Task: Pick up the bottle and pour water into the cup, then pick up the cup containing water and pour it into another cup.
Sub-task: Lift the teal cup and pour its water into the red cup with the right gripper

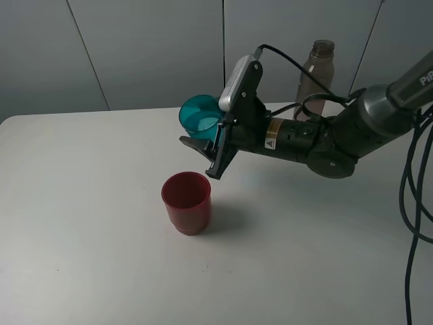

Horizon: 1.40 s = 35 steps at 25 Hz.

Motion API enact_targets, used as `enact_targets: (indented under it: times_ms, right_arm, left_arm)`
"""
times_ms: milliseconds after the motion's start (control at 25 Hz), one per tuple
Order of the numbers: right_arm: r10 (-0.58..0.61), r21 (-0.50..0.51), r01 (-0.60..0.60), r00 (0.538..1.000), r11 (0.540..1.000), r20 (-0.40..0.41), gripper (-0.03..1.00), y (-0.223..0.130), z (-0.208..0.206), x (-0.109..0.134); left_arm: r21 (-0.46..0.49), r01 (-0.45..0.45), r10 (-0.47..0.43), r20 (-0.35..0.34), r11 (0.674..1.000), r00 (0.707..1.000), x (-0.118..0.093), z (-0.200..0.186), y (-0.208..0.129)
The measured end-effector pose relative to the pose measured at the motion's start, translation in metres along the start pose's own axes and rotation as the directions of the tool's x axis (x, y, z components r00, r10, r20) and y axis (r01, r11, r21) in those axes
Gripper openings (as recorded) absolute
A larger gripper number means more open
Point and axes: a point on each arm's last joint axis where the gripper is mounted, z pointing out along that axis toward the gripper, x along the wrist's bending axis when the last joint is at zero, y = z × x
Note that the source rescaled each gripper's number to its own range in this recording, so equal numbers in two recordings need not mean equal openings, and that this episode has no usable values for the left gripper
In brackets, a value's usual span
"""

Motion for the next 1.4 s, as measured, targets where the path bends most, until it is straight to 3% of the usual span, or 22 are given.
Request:
enact_targets:
  times_ms: [320, 520, 840, 1400]
  right_arm:
    - [-0.084, -0.004, 0.084, 0.996, 0.996, -0.018, 0.05, 0.000, 0.000, 0.002]
    - [-0.214, -0.017, 0.214, 0.976, 0.977, -0.039, 0.05, 0.002, 0.001, 0.005]
    - [-0.464, -0.036, 0.462, 0.885, 0.886, -0.046, 0.05, 0.002, 0.001, 0.008]
    - [-0.721, -0.090, 0.716, 0.691, 0.692, -0.048, 0.05, 0.009, 0.006, 0.020]
  left_arm:
    - [0.000, 0.002, -0.002, 0.000, 1.000, 1.000, 0.000, 0.000, 0.000]
    - [0.000, 0.002, -0.002, 0.000, 1.000, 1.000, 0.000, 0.000, 0.000]
    - [0.000, 0.002, -0.002, 0.000, 1.000, 1.000, 0.000, 0.000, 0.000]
    - [0.000, 0.002, -0.002, 0.000, 1.000, 1.000, 0.000, 0.000, 0.000]
